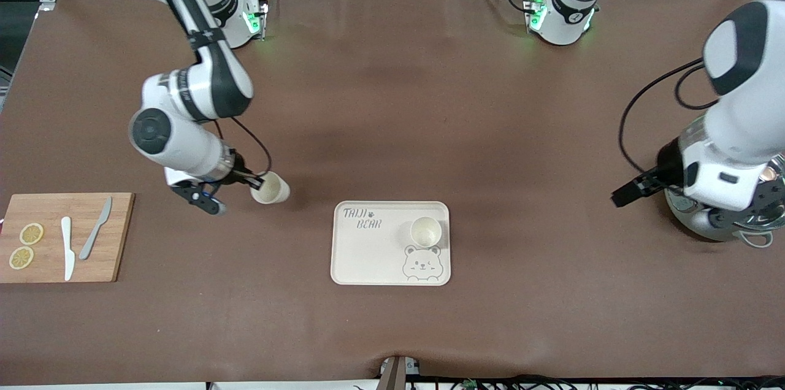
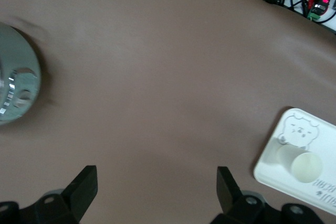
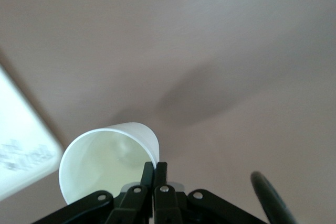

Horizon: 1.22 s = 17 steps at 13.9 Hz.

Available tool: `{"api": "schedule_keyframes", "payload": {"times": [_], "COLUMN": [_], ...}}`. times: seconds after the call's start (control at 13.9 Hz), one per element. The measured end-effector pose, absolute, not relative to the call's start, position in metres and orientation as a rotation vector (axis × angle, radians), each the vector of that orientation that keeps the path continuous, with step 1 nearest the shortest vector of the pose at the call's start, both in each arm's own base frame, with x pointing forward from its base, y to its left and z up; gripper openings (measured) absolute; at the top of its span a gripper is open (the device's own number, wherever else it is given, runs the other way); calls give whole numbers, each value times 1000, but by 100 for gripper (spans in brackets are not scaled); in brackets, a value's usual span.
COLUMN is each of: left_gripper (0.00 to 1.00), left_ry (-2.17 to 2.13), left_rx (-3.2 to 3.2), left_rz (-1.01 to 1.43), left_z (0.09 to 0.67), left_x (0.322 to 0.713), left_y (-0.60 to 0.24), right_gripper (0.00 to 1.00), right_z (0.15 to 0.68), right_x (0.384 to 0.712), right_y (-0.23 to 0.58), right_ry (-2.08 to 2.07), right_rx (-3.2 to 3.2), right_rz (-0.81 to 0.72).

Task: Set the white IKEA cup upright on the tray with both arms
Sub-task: 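Retract the left gripper while the right gripper carries its cup to the tray, then lower the cup onto the tray beside the first cup and open the right gripper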

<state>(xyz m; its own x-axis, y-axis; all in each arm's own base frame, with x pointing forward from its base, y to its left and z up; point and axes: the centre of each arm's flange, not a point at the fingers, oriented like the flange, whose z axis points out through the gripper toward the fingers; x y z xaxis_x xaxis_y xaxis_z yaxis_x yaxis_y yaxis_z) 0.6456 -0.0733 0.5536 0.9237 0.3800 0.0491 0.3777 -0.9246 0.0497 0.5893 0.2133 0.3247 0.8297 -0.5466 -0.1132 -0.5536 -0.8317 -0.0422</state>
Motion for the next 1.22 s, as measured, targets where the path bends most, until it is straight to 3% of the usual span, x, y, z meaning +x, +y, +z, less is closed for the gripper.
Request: {"api": "schedule_keyframes", "payload": {"times": [0.43, 1.22], "left_gripper": [100, 100], "left_ry": [314, 64], "left_rx": [3116, 3157], "left_rz": [99, 104], "left_z": [582, 620], "left_x": [614, 558], "left_y": [19, -21], "right_gripper": [2, 2], "right_z": [313, 275], "right_x": [615, 622], "right_y": [339, 356], "right_ry": [1219, 1331], "right_rx": [-2763, -2729], "right_rz": [123, 141]}}
